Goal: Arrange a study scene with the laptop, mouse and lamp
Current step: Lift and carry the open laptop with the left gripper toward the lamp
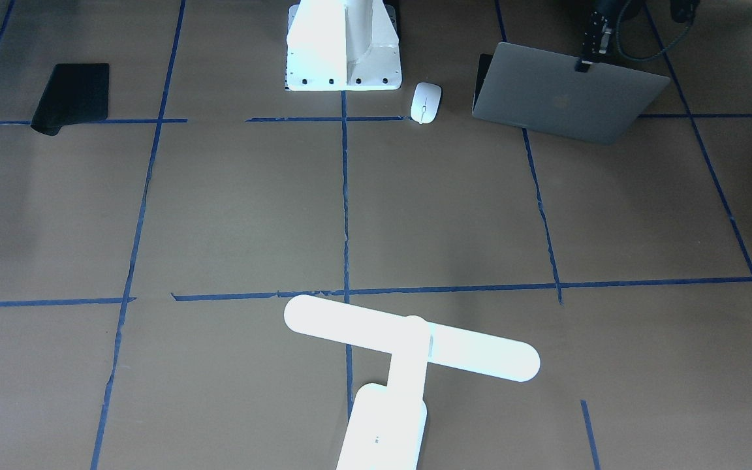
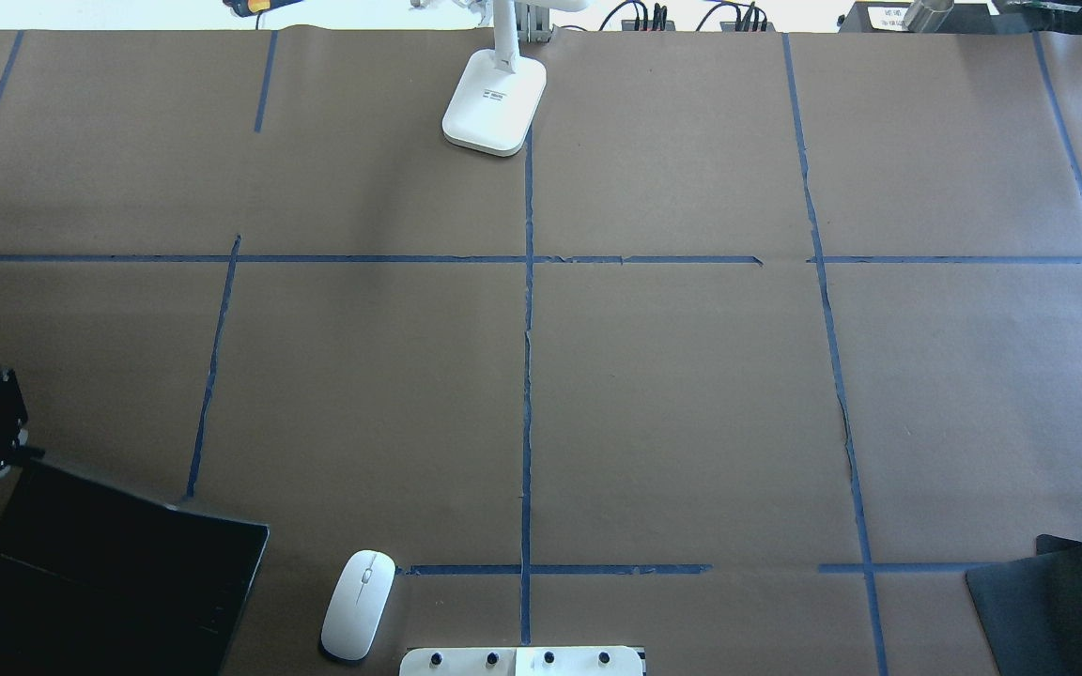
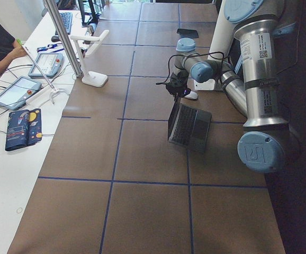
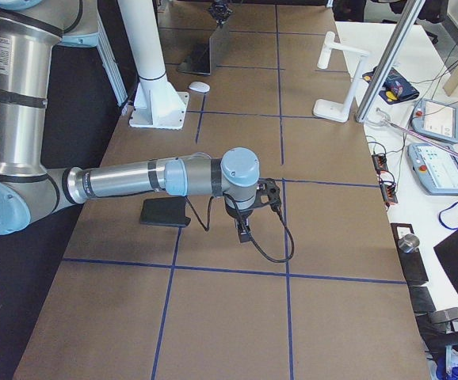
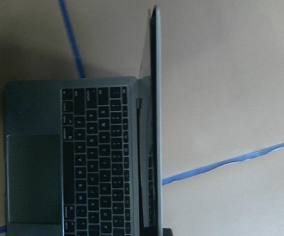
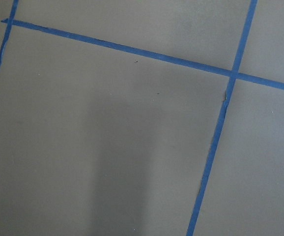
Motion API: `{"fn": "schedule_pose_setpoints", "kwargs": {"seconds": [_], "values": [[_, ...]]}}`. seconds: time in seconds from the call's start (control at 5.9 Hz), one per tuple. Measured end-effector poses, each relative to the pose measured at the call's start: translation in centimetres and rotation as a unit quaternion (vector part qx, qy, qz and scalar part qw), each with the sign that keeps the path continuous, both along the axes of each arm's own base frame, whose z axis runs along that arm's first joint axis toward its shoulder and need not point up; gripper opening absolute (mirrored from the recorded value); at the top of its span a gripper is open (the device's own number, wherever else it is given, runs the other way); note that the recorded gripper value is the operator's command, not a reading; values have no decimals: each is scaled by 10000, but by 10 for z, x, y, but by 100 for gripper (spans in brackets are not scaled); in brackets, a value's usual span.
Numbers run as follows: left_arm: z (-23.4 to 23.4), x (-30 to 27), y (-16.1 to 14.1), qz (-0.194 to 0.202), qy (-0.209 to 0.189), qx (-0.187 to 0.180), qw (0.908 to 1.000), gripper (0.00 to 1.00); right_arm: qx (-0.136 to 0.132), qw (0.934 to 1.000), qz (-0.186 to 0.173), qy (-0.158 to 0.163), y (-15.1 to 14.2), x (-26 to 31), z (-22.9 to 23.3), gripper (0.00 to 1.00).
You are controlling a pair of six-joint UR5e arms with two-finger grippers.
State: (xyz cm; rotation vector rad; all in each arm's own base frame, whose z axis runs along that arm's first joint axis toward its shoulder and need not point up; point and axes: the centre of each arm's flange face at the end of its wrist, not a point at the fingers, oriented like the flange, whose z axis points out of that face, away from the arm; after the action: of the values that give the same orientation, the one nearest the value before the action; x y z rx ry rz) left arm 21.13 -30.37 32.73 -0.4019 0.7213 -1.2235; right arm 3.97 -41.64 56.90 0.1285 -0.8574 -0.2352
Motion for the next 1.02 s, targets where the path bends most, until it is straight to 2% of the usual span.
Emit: {"fn": "schedule_pose_setpoints", "kwargs": {"seconds": [0.34, 0.68, 1.02], "values": [[-25, 33, -67, -142, 13, 207, 9997, 0, -22, 10000, -51, -4, 0, -4, 2, 100], [-88, 89, -154, -331, -97, 123, 9993, 0, -64, 9999, -90, -16, 0, -8, 6, 100], [-147, 134, -206, -536, -29, -23, 9986, 0, -155, 9997, -127, -142, -1, -12, 12, 100]]}}
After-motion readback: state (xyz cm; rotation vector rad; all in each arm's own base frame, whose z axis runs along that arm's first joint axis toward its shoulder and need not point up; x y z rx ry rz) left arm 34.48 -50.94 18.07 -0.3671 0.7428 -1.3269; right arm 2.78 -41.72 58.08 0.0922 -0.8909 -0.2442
